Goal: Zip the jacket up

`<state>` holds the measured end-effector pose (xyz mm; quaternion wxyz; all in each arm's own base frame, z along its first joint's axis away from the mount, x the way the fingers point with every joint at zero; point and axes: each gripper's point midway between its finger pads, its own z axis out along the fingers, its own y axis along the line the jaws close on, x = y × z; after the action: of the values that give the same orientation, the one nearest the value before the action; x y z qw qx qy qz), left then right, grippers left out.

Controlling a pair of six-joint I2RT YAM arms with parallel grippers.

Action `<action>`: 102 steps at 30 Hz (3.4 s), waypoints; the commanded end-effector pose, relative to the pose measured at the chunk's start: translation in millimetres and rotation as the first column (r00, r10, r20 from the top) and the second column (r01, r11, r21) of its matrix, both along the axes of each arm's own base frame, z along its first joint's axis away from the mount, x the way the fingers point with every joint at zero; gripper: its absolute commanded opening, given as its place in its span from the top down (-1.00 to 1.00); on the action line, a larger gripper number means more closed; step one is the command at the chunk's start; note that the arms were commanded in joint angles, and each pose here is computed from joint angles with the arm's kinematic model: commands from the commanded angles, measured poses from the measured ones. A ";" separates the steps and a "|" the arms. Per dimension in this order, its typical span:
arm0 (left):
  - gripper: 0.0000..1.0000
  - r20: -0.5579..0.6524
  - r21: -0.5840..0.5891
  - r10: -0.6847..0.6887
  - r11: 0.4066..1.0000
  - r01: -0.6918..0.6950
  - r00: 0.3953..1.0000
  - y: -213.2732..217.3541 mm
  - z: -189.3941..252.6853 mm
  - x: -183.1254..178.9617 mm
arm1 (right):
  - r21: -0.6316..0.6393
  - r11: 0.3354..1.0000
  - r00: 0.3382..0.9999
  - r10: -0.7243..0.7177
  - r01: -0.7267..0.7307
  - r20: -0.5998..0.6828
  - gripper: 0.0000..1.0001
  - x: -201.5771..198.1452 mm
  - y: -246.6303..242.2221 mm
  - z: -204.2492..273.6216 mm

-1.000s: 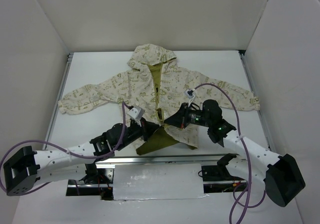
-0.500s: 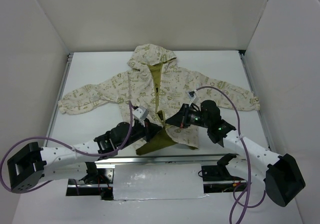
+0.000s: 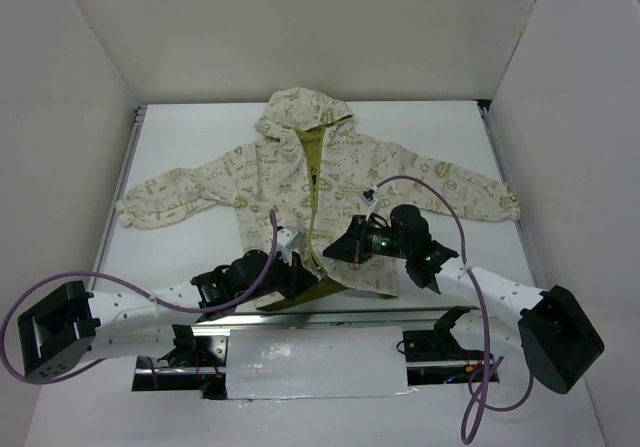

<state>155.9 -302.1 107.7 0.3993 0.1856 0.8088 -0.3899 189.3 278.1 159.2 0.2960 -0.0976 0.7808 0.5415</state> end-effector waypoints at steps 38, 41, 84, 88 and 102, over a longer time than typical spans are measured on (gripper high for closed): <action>1.00 -0.125 -0.092 -0.117 0.990 0.106 0.985 -18.2 8.4 -26.2 | 0.141 0.987 0.964 -0.044 0.084 -0.263 -0.38 -99.1 4.2 -42.6; 1.00 -0.115 -0.134 -0.127 0.985 0.112 0.985 -22.1 16.1 -26.6 | 0.145 0.986 0.966 -0.036 0.076 -0.257 -0.37 -97.7 8.8 -43.2; 1.00 -0.110 -0.227 -0.044 0.974 0.018 0.993 -35.4 39.3 -6.2 | 0.070 0.988 0.925 -0.106 0.140 -0.364 -0.26 -100.0 -10.4 -83.6; 1.00 -0.105 -0.237 -0.035 0.972 0.010 0.994 -33.8 43.0 -5.7 | 0.072 0.987 0.926 -0.106 0.141 -0.363 -0.26 -97.4 -10.8 -85.6; 1.00 -0.122 -0.234 -0.046 0.972 0.017 0.992 -30.6 34.1 -10.3 | 0.049 0.979 0.936 -0.173 0.198 -0.307 -0.21 -78.9 -19.8 -89.1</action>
<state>142.0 -324.4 114.9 0.3376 0.1318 0.8077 -0.4651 115.0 277.3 103.2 0.2208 0.0681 0.7842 0.5759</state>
